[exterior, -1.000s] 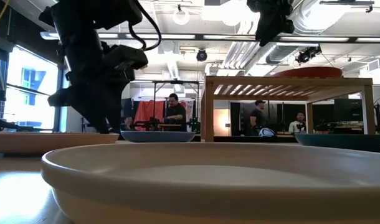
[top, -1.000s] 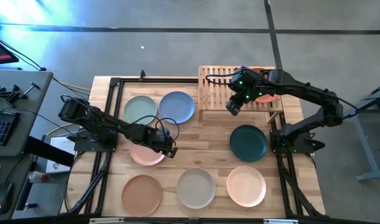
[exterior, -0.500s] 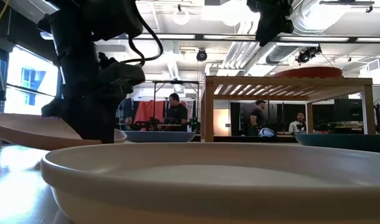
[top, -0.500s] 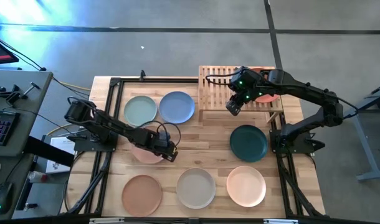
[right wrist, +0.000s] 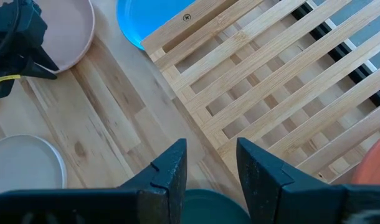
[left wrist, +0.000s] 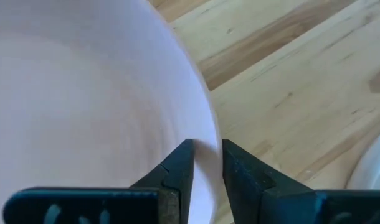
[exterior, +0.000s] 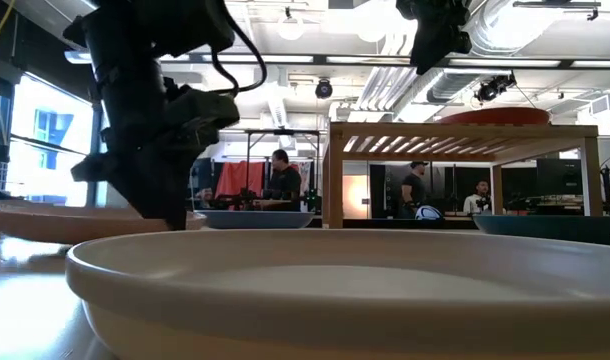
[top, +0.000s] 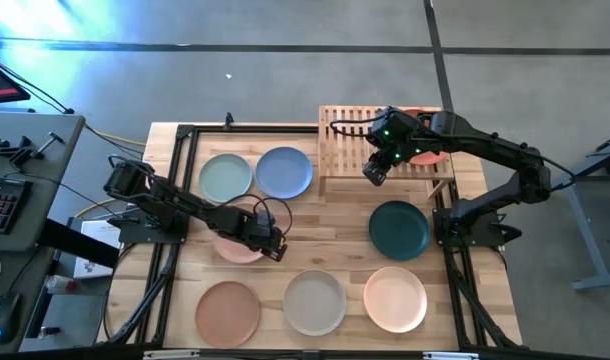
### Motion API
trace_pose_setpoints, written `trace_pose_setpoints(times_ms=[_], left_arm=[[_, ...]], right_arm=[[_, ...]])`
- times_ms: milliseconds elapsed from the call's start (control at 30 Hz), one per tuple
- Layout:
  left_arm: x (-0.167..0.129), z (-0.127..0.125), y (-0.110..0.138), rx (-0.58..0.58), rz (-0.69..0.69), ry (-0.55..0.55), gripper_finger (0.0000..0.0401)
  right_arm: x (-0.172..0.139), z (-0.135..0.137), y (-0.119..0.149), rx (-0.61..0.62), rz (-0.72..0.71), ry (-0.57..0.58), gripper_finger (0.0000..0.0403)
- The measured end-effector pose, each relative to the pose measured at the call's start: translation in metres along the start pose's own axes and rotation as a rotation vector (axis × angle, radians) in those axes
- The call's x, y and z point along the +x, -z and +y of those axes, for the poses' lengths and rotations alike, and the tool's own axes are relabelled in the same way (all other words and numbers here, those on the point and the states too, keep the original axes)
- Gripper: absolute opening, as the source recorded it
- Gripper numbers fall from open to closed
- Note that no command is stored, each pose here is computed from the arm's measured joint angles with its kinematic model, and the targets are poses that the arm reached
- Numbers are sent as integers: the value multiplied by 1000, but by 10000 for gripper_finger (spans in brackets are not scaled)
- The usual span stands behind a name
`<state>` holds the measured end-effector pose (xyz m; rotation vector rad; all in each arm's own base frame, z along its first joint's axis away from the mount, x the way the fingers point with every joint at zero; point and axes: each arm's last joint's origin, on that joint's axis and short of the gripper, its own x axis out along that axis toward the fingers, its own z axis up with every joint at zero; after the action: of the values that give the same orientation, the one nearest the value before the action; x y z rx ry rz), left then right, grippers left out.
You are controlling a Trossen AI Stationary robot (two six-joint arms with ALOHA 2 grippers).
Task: Place and stack plates onto a shelf
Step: Stack the light pink plate on top of the orange plate onto the shelf
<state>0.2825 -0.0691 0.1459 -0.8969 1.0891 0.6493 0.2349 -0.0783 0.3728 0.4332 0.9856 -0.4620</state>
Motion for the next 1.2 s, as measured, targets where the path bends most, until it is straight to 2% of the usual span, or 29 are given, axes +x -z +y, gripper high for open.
trace_pose_setpoints(times_ms=[333, 567, 800, 1000, 1200], left_arm=[[0, 5, 2, 27, 26, -69, 53], [0, 5, 2, 37, 33, -69, 53], [0, 5, 2, 39, 34, -65, 23], [-6, -1, 4, 99, 49, -72, 4], [-24, -17, 4, 220, 81, -101, 1]], right_arm=[[0, 0, 0, -19, 0, -1, 114], [0, 0, 0, -18, 0, 0, 114], [0, 0, 0, -19, 0, -1, 114], [0, 0, 0, -18, 0, 0, 114], [0, 0, 0, -19, -1, -1, 114]])
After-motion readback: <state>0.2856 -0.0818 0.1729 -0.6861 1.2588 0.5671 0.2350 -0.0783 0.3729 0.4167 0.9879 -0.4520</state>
